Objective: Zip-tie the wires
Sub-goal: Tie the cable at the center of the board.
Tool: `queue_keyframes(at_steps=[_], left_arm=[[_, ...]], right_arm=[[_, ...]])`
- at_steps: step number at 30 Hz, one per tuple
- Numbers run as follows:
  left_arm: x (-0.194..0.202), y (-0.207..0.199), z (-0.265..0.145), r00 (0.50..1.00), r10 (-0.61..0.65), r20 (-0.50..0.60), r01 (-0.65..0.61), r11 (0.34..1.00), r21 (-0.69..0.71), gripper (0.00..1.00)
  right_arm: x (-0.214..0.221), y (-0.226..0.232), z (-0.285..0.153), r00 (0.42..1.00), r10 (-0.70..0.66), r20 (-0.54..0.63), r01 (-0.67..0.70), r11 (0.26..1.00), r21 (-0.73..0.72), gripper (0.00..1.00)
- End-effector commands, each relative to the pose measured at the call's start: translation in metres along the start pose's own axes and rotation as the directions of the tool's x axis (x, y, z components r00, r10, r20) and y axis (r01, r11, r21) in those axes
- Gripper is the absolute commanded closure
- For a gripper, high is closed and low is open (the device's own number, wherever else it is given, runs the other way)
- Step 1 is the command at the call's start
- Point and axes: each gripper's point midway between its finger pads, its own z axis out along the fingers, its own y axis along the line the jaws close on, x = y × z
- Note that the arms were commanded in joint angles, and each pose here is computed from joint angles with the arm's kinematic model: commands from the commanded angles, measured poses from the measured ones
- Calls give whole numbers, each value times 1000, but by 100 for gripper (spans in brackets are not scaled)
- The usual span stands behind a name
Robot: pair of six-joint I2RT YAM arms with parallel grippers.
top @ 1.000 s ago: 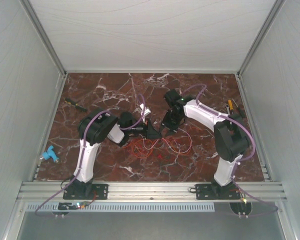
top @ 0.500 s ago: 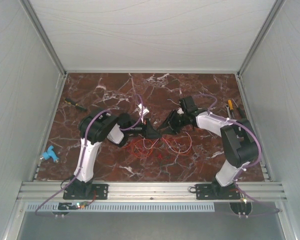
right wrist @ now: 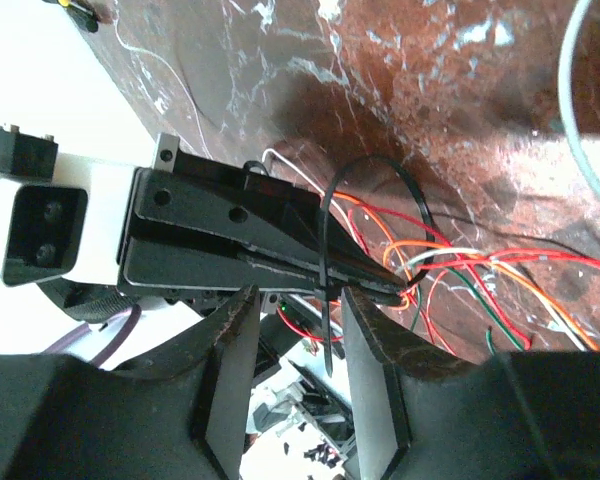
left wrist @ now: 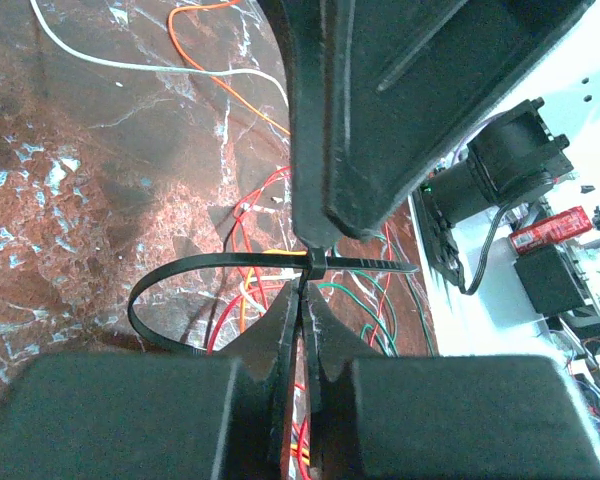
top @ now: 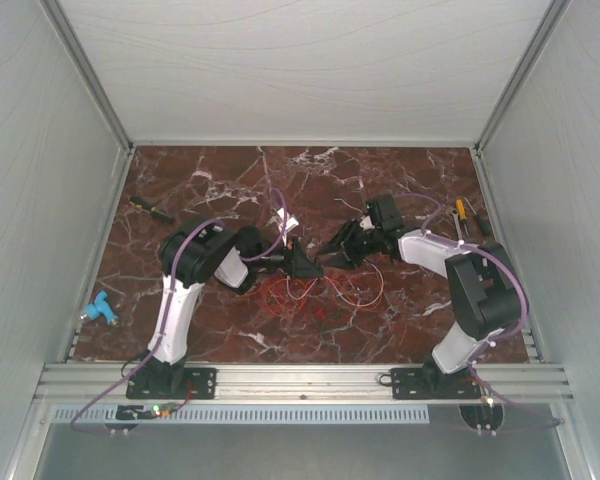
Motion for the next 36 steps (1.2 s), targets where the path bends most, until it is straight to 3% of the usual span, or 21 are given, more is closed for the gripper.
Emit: queue_keyframes(at_steps=[1,11,15,26,32,34,36], left_arm=[[-14,-2,2,992,118,39,-119,992,34,100],[-14,-1,2,990,131,45,-133,991,28,100],[-14,0,2,991,127,44,-128,991,27,100],[-16,0,2,991,128,49,-130,991,25,100],[-15,0,2,991,128,46,-130,991,29,100],[-15,-1,2,991,130,45,-131,991,30,100],[-15,-2,2,990,133,44,-135,990,31,100]], right_arm=[[14,2,-11,999,38,-37,-39,999,-15,64],[16,3,-2,994,85,-64,-87,996,-24,67],[15,6,1,994,84,-70,-87,996,-32,80],[23,2,4,991,97,-92,-99,995,-21,83],[20,2,6,992,97,-83,-99,995,-21,93],[18,1,7,992,97,-79,-98,995,-16,100],[18,0,7,993,93,-77,-94,995,-10,100]])
